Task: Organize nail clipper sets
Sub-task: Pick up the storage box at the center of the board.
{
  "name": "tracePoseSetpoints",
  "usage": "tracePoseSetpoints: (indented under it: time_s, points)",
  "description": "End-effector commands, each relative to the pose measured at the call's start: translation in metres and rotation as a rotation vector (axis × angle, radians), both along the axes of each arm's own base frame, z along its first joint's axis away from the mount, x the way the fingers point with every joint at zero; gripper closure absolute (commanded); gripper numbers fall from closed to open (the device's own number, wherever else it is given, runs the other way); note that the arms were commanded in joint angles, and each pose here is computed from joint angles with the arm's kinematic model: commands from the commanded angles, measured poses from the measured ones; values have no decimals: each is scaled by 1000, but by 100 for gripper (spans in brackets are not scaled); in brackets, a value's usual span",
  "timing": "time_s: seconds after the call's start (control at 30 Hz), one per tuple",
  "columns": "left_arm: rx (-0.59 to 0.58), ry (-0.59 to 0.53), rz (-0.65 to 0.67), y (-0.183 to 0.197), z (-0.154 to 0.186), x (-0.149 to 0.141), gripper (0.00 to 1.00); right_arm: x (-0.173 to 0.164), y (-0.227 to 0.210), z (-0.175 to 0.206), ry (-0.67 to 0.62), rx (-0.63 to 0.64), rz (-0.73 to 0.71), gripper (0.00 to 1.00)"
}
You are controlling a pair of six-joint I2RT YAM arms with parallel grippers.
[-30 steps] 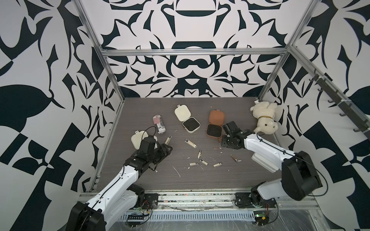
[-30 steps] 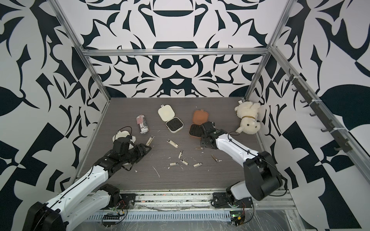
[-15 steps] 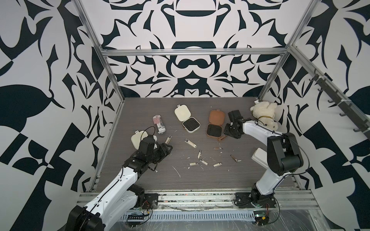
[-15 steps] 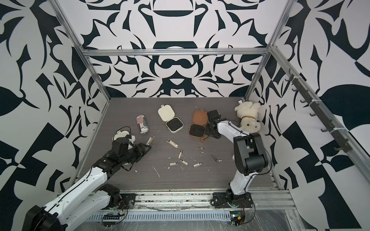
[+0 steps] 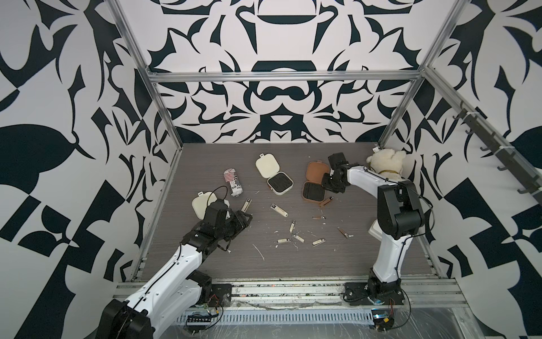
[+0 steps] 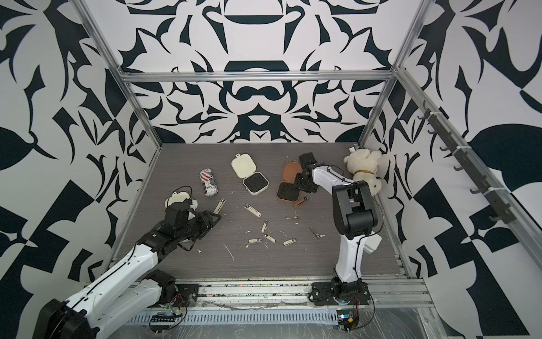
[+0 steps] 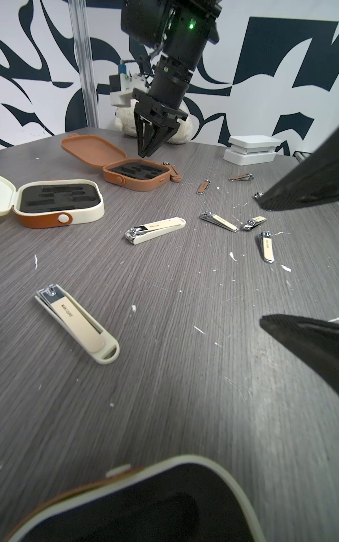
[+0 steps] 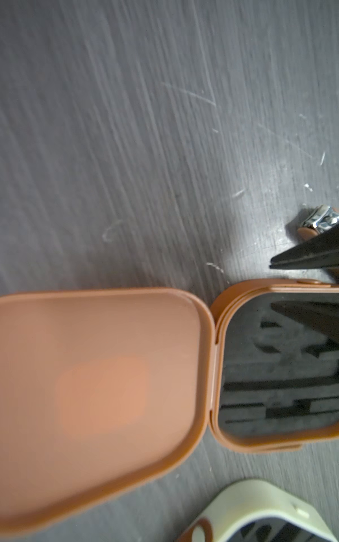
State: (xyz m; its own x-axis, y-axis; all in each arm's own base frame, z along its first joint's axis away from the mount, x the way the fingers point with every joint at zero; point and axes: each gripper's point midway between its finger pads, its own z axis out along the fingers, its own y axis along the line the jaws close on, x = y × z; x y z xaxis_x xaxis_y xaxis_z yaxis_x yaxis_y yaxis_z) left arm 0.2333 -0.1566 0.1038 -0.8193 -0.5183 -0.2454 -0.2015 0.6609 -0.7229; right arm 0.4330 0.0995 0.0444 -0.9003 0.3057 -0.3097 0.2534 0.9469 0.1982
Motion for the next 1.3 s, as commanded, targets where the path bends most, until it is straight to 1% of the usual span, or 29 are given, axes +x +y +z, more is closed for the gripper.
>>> tracePoseSetpoints:
  time_s: [0.0,0.17,0.27,0.6,0.63,0.7,0.83,1.07,1.27]
  points:
    - [11,10,5,1,-4,1,39,-2,1,8,-8,-5,22,78]
    - [12,14,5,-1,-4,3,39,-8,0,-6,18,-7,32,79]
    - [13,14,7,0,-4,3,39,-11,1,-11,30,-7,38,82]
    - [14,19,31,5,-6,-1,39,-17,7,-24,55,-18,64,83]
    - [14,19,31,5,-6,-1,39,-17,8,-24,54,-18,66,84]
    - [15,20,34,5,-7,-1,39,-18,10,-24,49,-15,72,90]
    - [19,17,35,6,-5,-1,39,-18,19,-13,19,-17,111,100]
    - [26,8,37,7,-2,1,39,-28,43,11,-58,-40,234,100]
    - [66,-4,56,14,2,1,39,-45,74,54,-181,-67,361,100]
